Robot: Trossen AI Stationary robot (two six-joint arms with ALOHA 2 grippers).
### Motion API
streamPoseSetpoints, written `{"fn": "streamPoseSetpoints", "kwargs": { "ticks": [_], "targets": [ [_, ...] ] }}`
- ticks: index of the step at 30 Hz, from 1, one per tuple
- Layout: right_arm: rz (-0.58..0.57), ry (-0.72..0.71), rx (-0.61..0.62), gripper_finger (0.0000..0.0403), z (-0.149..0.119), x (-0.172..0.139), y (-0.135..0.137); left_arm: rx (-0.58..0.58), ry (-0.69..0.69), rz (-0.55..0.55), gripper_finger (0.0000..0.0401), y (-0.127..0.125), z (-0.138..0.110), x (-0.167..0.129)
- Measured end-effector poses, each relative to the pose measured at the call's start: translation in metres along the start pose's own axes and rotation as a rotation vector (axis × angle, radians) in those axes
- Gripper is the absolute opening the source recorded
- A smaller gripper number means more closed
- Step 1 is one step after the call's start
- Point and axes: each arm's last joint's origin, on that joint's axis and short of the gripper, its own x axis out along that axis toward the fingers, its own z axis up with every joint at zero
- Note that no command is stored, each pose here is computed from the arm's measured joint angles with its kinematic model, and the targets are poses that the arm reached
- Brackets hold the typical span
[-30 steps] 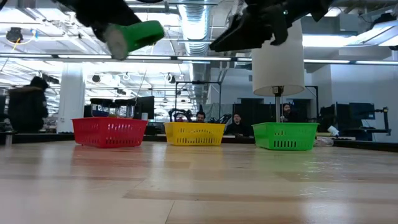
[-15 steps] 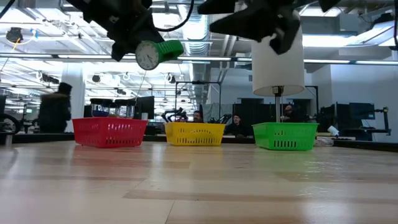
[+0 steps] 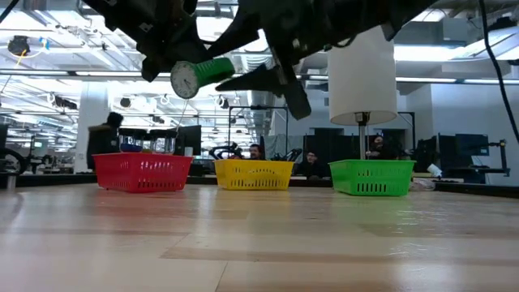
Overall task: Pick & Place Office items
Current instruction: Put the green watch into the yellow basket
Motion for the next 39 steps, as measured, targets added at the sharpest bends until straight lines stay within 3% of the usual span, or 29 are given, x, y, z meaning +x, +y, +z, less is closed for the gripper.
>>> {"fn": "streamPoseSetpoints", "kwargs": {
  "ticks": [5,11,25,34,39],
  "targets": [
    [0.018,0.031,-0.068,0.0205,0.0044,0.0052,0.0082,-0.005,-0.004,-0.002,0.0010,-0.0003,0.0004,0.0003],
    [-0.003,0.036,-0.056,0.0196,0.0042,0.0027,0.0031,-0.032,-0.012,-0.006,0.0010,-0.0007,0.0019,-0.0003],
    [-0.028,0.062,-0.050,0.0063,0.0052,0.0018,0.0009,-0.028,-0.003,-0.009,0.0011,-0.0006,0.0012,-0.0004],
    [-0.029,0.058,0.005,0.0082,0.0103,-0.0012,0.0019,-0.028,0.001,-0.012,0.0059,-0.0007,0.0009,-0.0005],
    [-0.026,0.064,0.033,0.0066,0.0102,-0.0013,0.0024,-0.025,0.001,-0.004,0.0087,-0.0003,0.0007,-0.0004]
  ]
}}
